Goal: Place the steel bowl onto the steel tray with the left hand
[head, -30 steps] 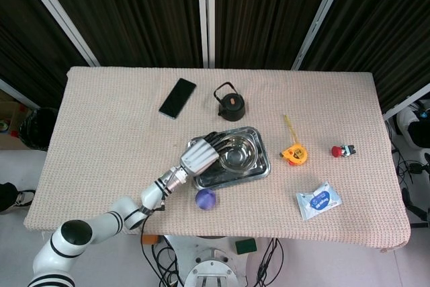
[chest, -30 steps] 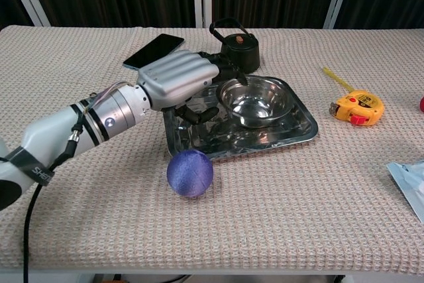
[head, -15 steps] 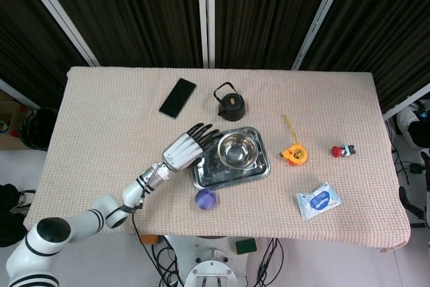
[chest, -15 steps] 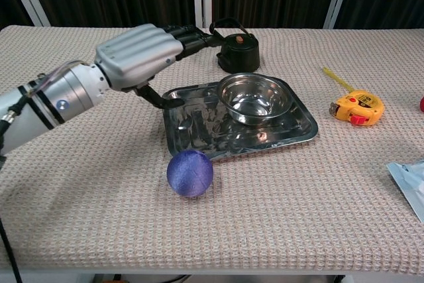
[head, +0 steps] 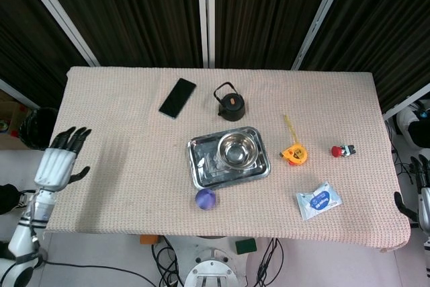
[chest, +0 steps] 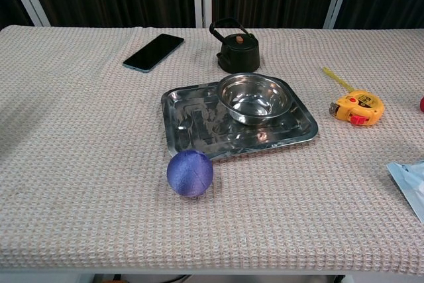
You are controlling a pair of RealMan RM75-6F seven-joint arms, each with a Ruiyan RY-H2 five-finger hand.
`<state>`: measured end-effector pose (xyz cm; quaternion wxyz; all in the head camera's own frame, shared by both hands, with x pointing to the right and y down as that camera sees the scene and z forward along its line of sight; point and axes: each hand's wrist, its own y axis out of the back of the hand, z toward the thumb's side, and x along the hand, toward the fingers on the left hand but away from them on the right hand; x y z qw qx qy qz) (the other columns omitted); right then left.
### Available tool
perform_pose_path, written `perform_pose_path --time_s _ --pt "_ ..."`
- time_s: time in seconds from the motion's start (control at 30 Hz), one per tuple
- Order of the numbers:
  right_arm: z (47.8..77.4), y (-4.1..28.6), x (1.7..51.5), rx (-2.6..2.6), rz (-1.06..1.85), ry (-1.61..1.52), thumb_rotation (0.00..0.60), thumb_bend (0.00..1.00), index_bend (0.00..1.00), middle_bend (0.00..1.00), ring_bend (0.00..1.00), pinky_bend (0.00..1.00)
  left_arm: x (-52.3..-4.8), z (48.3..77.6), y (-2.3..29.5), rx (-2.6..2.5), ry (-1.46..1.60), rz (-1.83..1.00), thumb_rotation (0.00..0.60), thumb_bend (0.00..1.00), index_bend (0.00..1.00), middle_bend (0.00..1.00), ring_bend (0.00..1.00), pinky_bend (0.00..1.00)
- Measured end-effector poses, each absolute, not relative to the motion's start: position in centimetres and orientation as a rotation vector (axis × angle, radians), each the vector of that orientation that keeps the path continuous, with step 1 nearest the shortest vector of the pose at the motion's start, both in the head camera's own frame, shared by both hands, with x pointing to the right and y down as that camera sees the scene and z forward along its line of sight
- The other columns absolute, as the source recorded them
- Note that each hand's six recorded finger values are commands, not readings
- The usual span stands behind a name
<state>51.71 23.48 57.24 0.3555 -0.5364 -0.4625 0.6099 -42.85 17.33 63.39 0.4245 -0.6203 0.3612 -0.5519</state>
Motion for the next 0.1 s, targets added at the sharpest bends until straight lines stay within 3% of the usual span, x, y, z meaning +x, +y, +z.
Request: perform_pose_path --time_s 0.1 --pt "57.6 23.7 51.6 -1.383 1.592 -1.172 0.600 0.31 0.00 0.00 0.00 0.00 -46.0 61.7 20.6 -1.515 0.971 -1.459 0.600 0.16 0.09 0.10 0.06 0.17"
